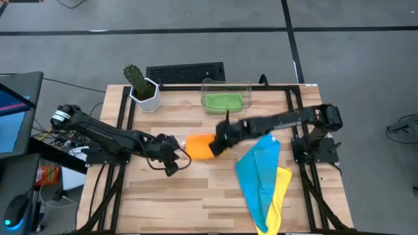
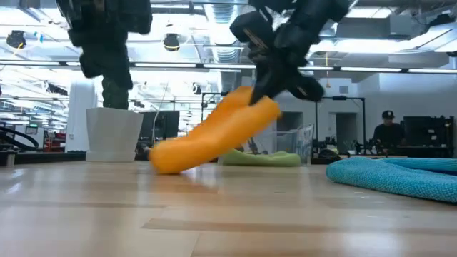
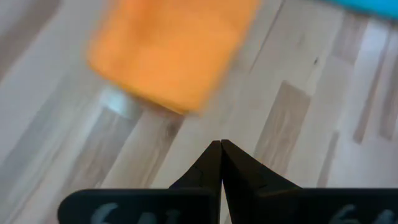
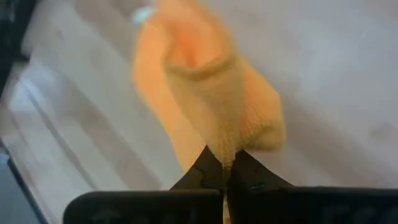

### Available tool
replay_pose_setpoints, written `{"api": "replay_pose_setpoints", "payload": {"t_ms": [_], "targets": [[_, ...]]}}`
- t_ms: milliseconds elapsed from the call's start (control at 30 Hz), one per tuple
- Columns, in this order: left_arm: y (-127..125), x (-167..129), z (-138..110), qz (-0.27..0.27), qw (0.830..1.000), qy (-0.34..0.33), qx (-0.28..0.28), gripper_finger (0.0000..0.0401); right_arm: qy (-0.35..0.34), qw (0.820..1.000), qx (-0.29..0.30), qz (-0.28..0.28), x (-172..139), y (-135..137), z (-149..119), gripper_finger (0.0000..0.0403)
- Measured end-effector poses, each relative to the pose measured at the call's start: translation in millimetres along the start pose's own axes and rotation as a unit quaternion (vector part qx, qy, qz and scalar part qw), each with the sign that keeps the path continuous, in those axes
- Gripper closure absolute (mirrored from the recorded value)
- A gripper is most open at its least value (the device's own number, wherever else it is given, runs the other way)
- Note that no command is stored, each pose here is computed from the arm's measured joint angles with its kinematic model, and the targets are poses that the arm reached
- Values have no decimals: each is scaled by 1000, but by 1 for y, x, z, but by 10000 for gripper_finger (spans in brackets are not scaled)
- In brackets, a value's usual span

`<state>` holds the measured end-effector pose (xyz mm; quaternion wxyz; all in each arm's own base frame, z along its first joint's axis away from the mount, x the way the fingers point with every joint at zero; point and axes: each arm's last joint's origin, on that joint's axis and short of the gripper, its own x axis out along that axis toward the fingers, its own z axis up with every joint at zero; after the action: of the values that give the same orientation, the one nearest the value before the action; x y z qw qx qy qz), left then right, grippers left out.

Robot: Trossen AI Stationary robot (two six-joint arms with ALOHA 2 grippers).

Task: Fold microfiber towels
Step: Put the orange towel into the transparent bin

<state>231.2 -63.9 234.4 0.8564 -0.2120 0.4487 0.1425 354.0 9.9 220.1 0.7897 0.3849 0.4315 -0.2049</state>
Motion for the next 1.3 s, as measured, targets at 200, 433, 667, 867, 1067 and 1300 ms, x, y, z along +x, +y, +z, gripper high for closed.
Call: {"api": "replay_pose_setpoints", "payload": {"t_ms": [200, 433, 667, 867, 1067, 1300], "targets": [[-3, -14, -3, 5, 999, -40, -13, 401, -44, 998, -33, -6, -36, -24, 82, 386], [-3, -13, -11, 10, 999, -30, -18, 401, -104, 994, -14, 14, -96, -59, 154, 386], [-2, -7, -22, 19, 999, -21, -31, 401, -155, 988, -12, 22, -137, -79, 185, 386], [-1, -7, -23, 33, 998, -31, -34, 401, -147, 989, -3, 12, -142, -97, 190, 386], [-1, -7, -23, 36, 998, -36, -37, 401, -146, 989, -1, 9, -142, -100, 190, 386], [-1, -7, -23, 30, 998, -31, -40, 401, -104, 994, 1, -13, -127, -110, 181, 386]]}}
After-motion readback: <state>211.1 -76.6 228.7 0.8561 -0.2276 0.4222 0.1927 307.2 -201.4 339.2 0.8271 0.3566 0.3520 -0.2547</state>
